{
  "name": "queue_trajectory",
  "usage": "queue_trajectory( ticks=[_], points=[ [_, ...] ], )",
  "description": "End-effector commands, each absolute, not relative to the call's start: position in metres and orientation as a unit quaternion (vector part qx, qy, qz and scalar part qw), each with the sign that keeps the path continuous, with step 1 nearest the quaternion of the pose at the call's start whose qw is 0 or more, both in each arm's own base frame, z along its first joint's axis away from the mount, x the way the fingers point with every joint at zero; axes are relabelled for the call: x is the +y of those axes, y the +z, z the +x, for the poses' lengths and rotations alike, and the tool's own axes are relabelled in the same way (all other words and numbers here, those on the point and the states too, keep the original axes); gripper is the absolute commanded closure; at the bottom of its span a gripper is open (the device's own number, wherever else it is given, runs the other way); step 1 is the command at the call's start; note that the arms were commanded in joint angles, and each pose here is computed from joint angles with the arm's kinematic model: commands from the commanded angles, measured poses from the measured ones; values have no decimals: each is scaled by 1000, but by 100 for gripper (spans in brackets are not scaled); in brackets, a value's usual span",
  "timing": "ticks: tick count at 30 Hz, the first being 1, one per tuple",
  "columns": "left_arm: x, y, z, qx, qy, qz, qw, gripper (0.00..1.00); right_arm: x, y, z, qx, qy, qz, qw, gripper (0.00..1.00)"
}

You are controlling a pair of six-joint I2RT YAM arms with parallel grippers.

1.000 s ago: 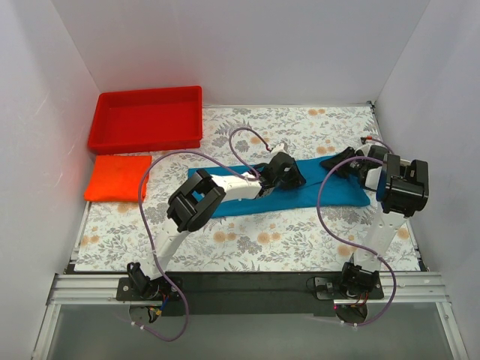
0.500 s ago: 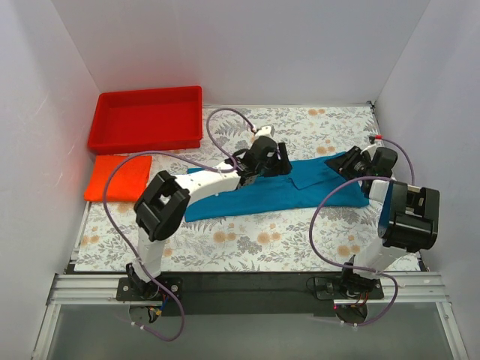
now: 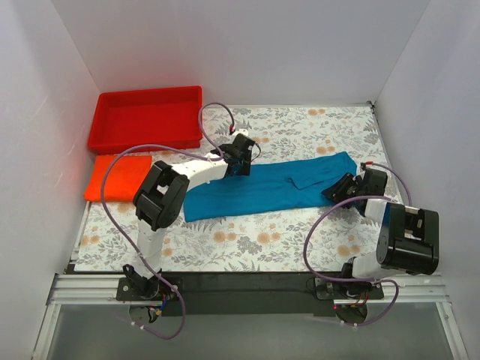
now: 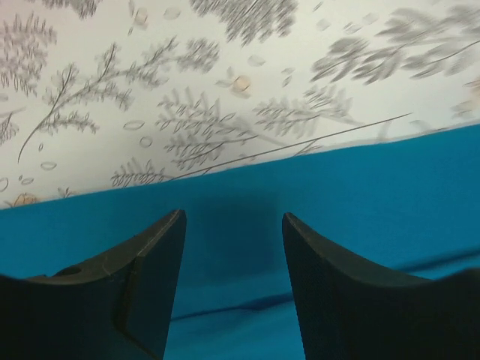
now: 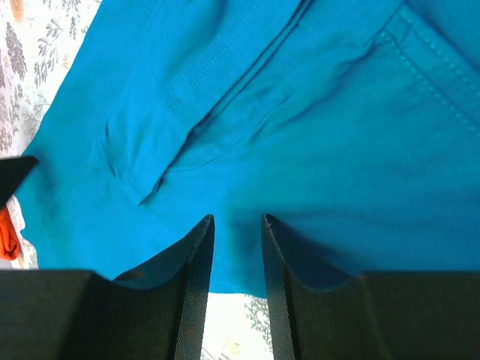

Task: Fold and stack the t-shirts
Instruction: Fold the tshirt

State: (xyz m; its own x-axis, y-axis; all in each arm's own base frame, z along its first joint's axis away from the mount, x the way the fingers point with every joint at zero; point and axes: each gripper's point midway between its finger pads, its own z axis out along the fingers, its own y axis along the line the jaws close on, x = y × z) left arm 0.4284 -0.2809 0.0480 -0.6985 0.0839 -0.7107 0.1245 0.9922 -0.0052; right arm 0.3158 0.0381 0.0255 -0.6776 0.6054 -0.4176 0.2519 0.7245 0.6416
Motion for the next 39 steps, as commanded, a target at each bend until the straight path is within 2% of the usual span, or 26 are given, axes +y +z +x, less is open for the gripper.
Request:
queue_trajectory(
  ticks=[1,7,12,13,14,16,17,18,22,24,25,27,32,36,37,38,39],
  points=[
    [-254,36,417,935,28,51,349,48,27,10,321,886,244,250,305,61],
    [-225,6,379,961,52,3,271,48,14,-10,350,901,221,242,284,62],
    [-208,-15,319,983,47,-41,174,50,19,-6,402,900,250,221,280,65],
    [-208,-17,307,985,36,-56,158,50,24,-15,404,906,256,217,259,65],
    [-216,-10,295,986,2,-88,144,51,23,3,435,901,260,194,289,66],
    [-217,-21,261,988,-35,-105,109,52,42,-5,451,905,280,163,274,66],
    [-221,-21,250,987,-54,-114,100,52,47,15,481,897,289,139,304,66],
    [-225,-20,227,984,-83,-133,80,52,61,17,490,897,297,121,305,66],
    [-237,-11,185,978,-123,-159,49,50,92,14,535,891,321,80,312,66],
    [-242,-6,175,976,-132,-166,50,49,106,31,560,882,328,54,334,66],
    [-244,2,176,971,-140,-182,62,48,110,15,559,887,334,52,314,66],
    [-244,6,175,967,-145,-195,71,45,131,26,572,881,346,26,322,65],
    [-265,41,209,953,-189,-197,132,38,144,50,580,880,341,-12,331,64],
    [-273,66,224,946,-206,-188,164,33,135,84,551,887,309,-19,343,59],
    [-271,70,225,945,-203,-188,171,33,131,117,542,881,297,-23,368,57],
    [-264,73,229,944,-193,-188,188,33,131,97,513,895,293,-14,336,55],
    [-257,80,226,944,-188,-187,197,33,131,101,499,897,291,-13,333,55]
  ],
)
